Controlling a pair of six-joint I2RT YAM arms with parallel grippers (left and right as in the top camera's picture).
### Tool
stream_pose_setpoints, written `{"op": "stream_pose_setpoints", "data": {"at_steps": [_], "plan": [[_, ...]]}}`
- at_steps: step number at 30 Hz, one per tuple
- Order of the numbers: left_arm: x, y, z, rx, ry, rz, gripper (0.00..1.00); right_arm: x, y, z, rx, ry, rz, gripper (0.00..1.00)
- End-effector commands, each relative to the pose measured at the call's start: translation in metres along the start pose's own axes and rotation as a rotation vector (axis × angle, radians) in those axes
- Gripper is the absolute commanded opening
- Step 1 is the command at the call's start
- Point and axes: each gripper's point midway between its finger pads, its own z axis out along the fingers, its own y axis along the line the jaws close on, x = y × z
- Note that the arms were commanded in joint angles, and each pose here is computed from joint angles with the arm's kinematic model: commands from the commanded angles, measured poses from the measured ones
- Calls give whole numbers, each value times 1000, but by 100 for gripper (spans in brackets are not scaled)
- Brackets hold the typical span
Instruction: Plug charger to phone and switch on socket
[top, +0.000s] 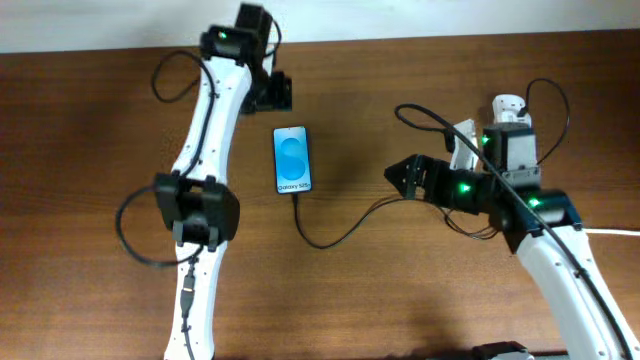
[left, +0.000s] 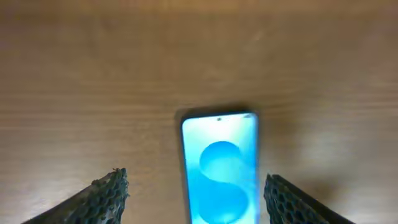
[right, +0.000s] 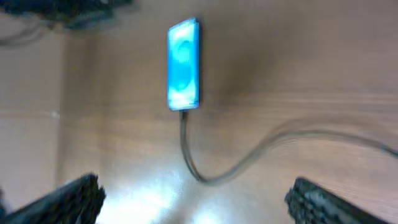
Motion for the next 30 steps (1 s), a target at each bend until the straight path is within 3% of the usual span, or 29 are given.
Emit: {"op": "stream_pose_setpoints", "data": {"at_steps": [1, 4, 8, 11, 12, 17, 21, 25, 28, 30], "plan": [[-19, -12, -70, 34, -160, 26, 77, -26, 0, -34, 148, -81, -116, 99], [-19, -23, -130, 66, -279, 47, 80, -47, 5, -77, 294, -141, -163, 99], [-8, -32, -161, 85, -306, 72, 80, -74, -3, -134, 407, -255, -101, 99], [-1, -39, -172, 93, -313, 86, 82, -94, -40, -175, 486, -366, 22, 99], [0, -39, -171, 91, -307, 86, 99, -100, -61, -189, 527, -401, 79, 99], [1, -41, -170, 92, -303, 90, 99, -113, -155, -215, 656, -414, 265, 99], [1, -41, -170, 92, -303, 89, 99, -137, -181, -236, 476, -525, 305, 99], [1, -41, -170, 92, -303, 89, 99, -171, -198, -275, 460, -679, 304, 98], [1, -41, -170, 92, -303, 89, 99, -203, -222, -279, 455, -680, 337, 99], [1, -41, -170, 92, -303, 89, 99, -206, -261, -255, 446, -618, 402, 99]]}}
